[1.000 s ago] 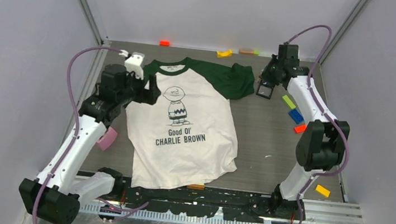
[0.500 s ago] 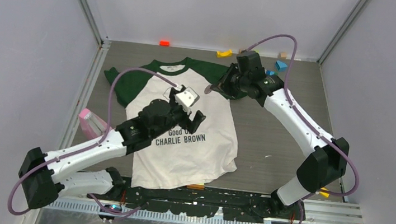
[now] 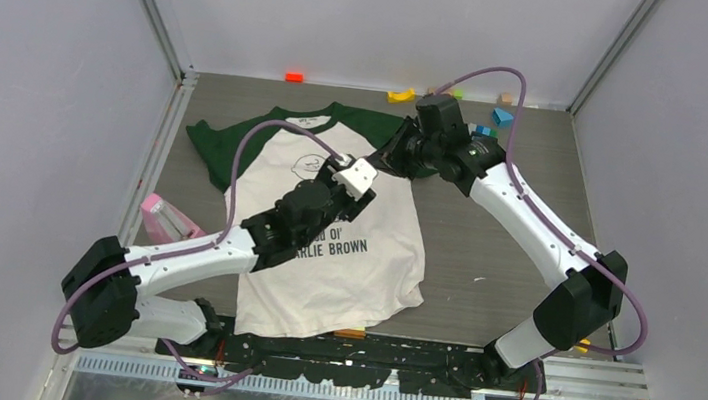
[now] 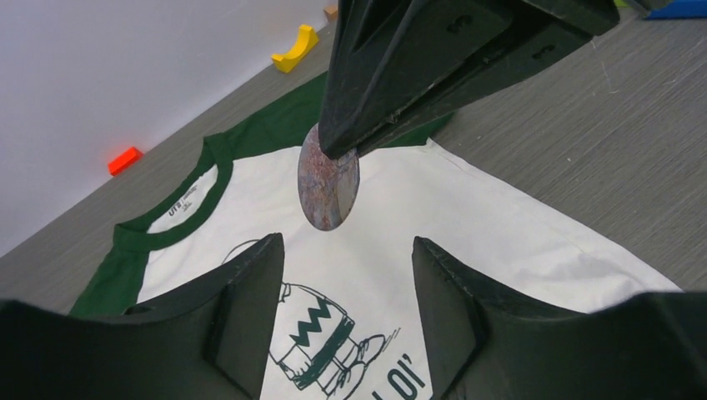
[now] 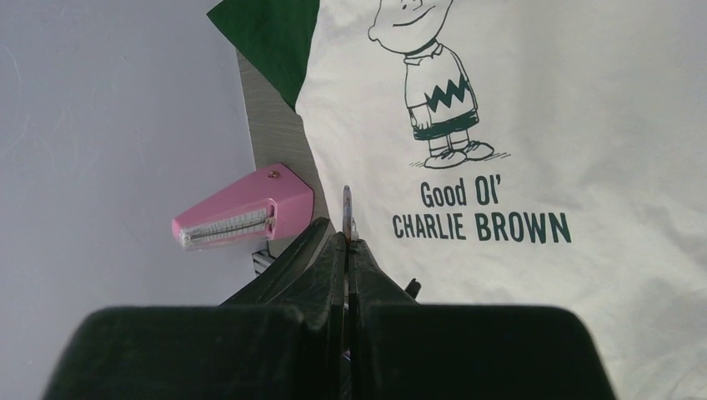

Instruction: Pin the brooch onto the clothing

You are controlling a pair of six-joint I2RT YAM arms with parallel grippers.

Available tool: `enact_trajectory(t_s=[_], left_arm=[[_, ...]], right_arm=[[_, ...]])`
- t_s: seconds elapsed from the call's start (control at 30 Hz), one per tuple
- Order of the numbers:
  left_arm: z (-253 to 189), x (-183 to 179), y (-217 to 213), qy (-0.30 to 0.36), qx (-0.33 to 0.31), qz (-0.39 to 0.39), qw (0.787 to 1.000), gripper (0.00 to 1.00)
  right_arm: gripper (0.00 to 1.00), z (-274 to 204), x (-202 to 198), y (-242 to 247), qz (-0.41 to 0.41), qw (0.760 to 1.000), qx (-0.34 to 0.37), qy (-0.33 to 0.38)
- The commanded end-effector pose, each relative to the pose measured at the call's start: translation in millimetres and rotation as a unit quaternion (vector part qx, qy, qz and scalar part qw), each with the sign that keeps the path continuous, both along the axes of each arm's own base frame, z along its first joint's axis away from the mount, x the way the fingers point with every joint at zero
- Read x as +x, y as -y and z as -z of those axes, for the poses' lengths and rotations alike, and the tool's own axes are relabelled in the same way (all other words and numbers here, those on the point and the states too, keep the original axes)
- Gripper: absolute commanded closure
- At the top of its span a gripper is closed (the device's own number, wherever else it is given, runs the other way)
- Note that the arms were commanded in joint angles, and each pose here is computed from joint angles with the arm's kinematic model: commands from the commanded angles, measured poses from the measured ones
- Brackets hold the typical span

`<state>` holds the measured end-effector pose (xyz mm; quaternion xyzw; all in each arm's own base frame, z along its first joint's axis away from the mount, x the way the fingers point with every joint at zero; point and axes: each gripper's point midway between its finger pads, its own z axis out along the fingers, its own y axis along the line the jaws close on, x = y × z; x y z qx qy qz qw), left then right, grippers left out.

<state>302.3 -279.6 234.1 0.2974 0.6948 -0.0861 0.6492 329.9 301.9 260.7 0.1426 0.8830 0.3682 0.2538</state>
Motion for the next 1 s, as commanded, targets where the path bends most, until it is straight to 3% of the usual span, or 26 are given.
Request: enact_trajectory(t_s=[0.0, 0.23, 0.3, 0.4, 0.43, 0.5, 0.57, 0.73, 0.97], left_arm=[[-35, 12, 3, 0.052, -0.023, -0.019, 0.998, 0.43], [-32, 17, 14, 0.055, -0.013, -0.008, 0.998, 0.57], [-33, 18, 16, 0.057, -0.01, -0.008, 0.998, 0.67], [-34, 19, 17, 0.06, -0.007, -0.007, 0.998, 0.95], [-34, 19, 17, 0.059, -0.007, -0.007, 0.998, 1.0], [-31, 17, 17, 0.051, -0.007, -0.003, 0.999, 1.0], [-28, 12, 17, 0.036, -0.012, 0.005, 0.999, 1.0], [-17, -11, 15, -0.033, -0.036, 0.032, 0.998, 1.0], [9, -54, -1, -0.197, -0.072, 0.069, 0.975, 1.0]], right_arm=[[0.99, -37, -11, -7, -0.014, 0.999, 0.036, 0.025], [0.99, -37, -16, -10, -0.021, 0.999, 0.038, 0.022], [0.99, -36, -16, -11, -0.023, 0.999, 0.038, 0.021], [0.99, -36, -18, -11, -0.03, 0.999, 0.036, 0.024], [0.99, -34, -19, -11, -0.031, 0.999, 0.034, 0.024], [0.96, -34, -20, -8, -0.031, 0.999, 0.03, 0.031], [0.87, -32, -19, -2, -0.025, 0.999, 0.019, 0.041], [0.5, -35, -17, 21, -0.001, 0.997, -0.01, 0.077], [0.29, -37, -17, 86, 0.032, 0.989, -0.033, 0.141]])
